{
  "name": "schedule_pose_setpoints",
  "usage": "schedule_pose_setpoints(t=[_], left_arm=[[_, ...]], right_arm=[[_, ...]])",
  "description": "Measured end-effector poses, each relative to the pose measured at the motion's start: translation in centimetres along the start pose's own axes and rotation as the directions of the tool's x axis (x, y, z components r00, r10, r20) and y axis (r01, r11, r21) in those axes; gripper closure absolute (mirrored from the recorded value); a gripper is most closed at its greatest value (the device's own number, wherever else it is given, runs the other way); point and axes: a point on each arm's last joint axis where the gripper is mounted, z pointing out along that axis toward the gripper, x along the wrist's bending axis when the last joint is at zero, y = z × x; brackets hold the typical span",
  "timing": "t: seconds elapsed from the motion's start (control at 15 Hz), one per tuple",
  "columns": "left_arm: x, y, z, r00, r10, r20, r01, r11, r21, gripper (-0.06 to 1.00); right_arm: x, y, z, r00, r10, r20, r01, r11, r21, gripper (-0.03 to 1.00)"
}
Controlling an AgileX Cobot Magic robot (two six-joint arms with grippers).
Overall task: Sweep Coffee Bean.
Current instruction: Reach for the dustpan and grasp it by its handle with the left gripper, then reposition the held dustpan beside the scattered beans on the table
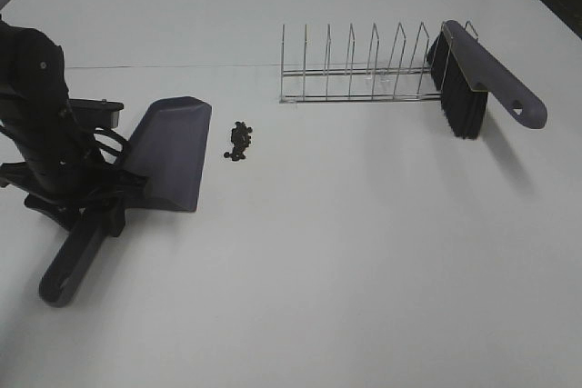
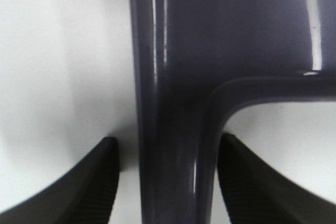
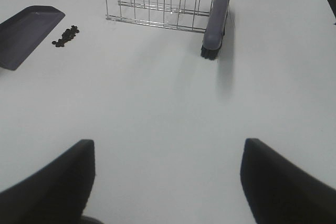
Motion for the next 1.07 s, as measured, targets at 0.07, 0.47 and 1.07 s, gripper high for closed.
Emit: schedule_pose_setpoints(t=[0.07, 0.47, 1.07], left_arm=[[0.0, 0.1, 0.0, 1.0, -0.014, 0.0, 0.014, 1.0, -0.002, 0.58], [0.0, 0.1, -0.2, 0.997, -0.078, 0.003, 0.078, 0.997, -0.006, 0.62], [-0.2, -0.5, -6.8, 0.996, -0.078, 0.04, 0.083, 0.987, -0.136, 0.62]], right_arm=[[0.0, 0.0, 0.0, 1.0, 0.0, 0.0, 0.0, 1.0, 0.0, 0.33], [0.0, 0.0, 0.0, 1.0, 0.0, 0.0, 0.0, 1.0, 0.0, 0.33], [0.0, 0.0, 0.0, 1.0, 0.0, 0.0, 0.0, 1.0, 0.0, 0.33]])
